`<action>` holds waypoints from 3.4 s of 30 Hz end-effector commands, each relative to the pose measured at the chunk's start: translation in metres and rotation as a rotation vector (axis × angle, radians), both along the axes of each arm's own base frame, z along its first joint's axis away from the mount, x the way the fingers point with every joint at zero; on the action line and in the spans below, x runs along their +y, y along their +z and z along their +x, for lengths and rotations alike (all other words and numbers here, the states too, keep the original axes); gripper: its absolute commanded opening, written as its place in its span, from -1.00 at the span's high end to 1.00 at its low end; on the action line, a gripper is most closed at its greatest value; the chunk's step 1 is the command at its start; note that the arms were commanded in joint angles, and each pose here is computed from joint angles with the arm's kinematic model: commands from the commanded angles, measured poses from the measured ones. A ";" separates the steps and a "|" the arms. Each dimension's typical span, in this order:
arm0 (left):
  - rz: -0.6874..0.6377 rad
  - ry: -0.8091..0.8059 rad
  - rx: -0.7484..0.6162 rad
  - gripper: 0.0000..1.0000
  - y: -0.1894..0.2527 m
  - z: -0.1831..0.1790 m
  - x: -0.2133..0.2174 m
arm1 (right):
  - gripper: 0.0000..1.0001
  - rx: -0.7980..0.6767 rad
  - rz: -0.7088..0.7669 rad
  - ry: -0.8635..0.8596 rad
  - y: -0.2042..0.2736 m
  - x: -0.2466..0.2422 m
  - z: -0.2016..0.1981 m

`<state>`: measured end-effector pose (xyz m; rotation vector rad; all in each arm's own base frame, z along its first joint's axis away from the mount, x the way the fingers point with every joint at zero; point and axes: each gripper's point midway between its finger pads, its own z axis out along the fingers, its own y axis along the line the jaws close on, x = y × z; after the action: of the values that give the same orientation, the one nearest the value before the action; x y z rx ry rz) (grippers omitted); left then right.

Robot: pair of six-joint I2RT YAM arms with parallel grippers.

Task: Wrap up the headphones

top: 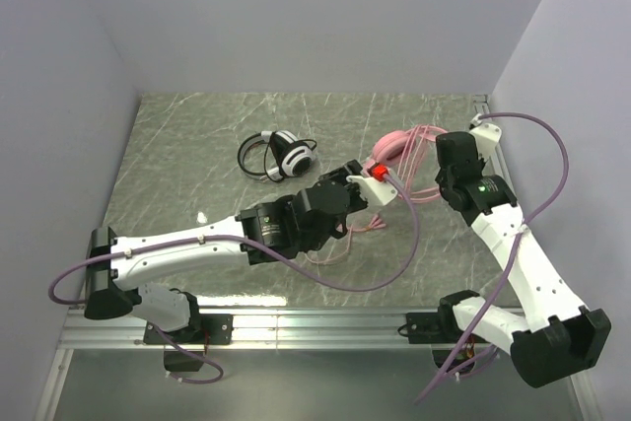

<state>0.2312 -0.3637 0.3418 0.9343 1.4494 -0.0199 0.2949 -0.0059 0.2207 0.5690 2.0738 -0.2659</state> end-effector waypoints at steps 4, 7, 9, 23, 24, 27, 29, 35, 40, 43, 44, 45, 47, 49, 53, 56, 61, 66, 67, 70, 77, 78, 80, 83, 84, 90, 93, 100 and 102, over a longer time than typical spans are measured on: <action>-0.258 -0.166 0.081 0.01 0.001 -0.030 0.003 | 1.00 -0.213 0.061 -0.026 0.071 0.001 0.011; -0.388 -0.199 0.159 -0.11 -0.032 -0.029 0.011 | 1.00 -0.241 0.062 -0.022 0.086 0.000 0.008; -0.465 -0.271 0.181 -0.21 -0.053 -0.036 0.015 | 1.00 -0.252 0.062 -0.020 0.093 0.000 0.007; -0.457 -0.341 0.421 -0.52 -0.132 -0.011 -0.026 | 1.00 -0.279 0.077 -0.013 0.108 0.000 0.004; -0.448 -0.339 0.430 -0.52 -0.137 -0.011 -0.027 | 1.00 -0.278 0.074 -0.013 0.108 0.000 0.004; -0.423 -0.344 0.482 -0.50 -0.154 -0.014 -0.031 | 1.00 -0.282 0.071 -0.014 0.110 0.000 0.005; -0.408 -0.350 0.515 -0.48 -0.161 -0.016 -0.033 | 1.00 -0.280 0.071 -0.011 0.110 0.001 0.006; -0.373 -0.340 0.596 -0.44 -0.176 -0.034 -0.014 | 1.00 -0.273 0.069 -0.014 0.106 0.001 0.010; -0.329 -0.262 0.674 -0.40 -0.196 -0.043 0.009 | 1.00 -0.268 0.069 -0.012 0.105 0.002 0.012; -0.312 -0.210 0.699 -0.36 -0.212 -0.045 0.023 | 1.00 -0.270 0.071 -0.011 0.105 0.003 0.012; -0.312 -0.212 0.706 -0.36 -0.214 -0.047 0.024 | 1.00 -0.271 0.072 -0.012 0.106 0.003 0.012; -0.311 -0.217 0.717 -0.37 -0.216 -0.050 0.025 | 1.00 -0.270 0.073 -0.014 0.105 0.002 0.013; -0.304 -0.240 0.744 -0.41 -0.220 -0.057 0.025 | 1.00 -0.269 0.075 -0.012 0.105 0.003 0.013; -0.294 -0.250 0.765 -0.41 -0.226 -0.061 0.025 | 1.00 -0.267 0.077 -0.013 0.103 0.003 0.013; -0.263 -0.227 0.779 -0.40 -0.241 -0.058 0.024 | 1.00 -0.267 0.086 -0.010 0.102 0.005 0.013; -0.238 -0.228 0.795 -0.37 -0.251 -0.056 0.018 | 1.00 -0.266 0.087 -0.007 0.102 0.005 0.013; -0.194 -0.197 0.828 -0.32 -0.270 -0.050 0.009 | 1.00 -0.266 0.090 -0.005 0.102 0.006 0.014; -0.199 -0.171 0.817 -0.25 -0.272 -0.042 0.004 | 1.00 -0.269 0.091 -0.005 0.102 0.006 0.013; -0.198 -0.168 0.818 -0.17 -0.272 -0.042 0.003 | 1.00 -0.268 0.093 -0.002 0.102 0.006 0.013; -0.172 -0.154 0.835 0.17 -0.279 -0.039 -0.001 | 1.00 -0.269 0.096 0.000 0.101 0.007 0.013; -0.177 -0.195 0.871 0.19 -0.287 -0.050 -0.002 | 1.00 -0.278 0.097 -0.002 0.104 0.006 0.013; -0.175 -0.192 0.873 0.21 -0.287 -0.051 0.001 | 1.00 -0.278 0.099 -0.003 0.104 0.006 0.013; -0.168 -0.185 0.876 0.48 -0.288 -0.051 0.002 | 1.00 -0.277 0.099 -0.003 0.103 0.006 0.013; -0.150 -0.184 0.893 0.95 -0.289 -0.054 0.003 | 1.00 -0.275 0.095 -0.016 0.101 0.005 0.014; -0.151 -0.192 0.893 0.99 -0.284 -0.054 0.000 | 1.00 -0.274 0.093 -0.024 0.100 0.004 0.014; -0.093 -0.222 0.793 0.99 -0.242 -0.073 -0.009 | 1.00 -0.311 0.118 -0.097 0.102 -0.003 0.018; -0.048 -0.281 0.791 0.99 -0.225 -0.103 -0.012 | 1.00 -0.306 0.109 -0.140 0.103 -0.008 0.021; -0.074 -0.367 0.772 0.99 -0.186 -0.144 -0.009 | 1.00 -0.308 0.097 -0.180 0.104 -0.013 0.026; -0.068 -0.336 0.768 0.99 -0.182 -0.141 -0.001 | 1.00 -0.307 0.093 -0.184 0.103 -0.014 0.026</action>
<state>0.0864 -0.3762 0.1449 1.2030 1.9295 -0.7946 0.3074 -0.0148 0.2722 0.6902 1.9612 -0.2754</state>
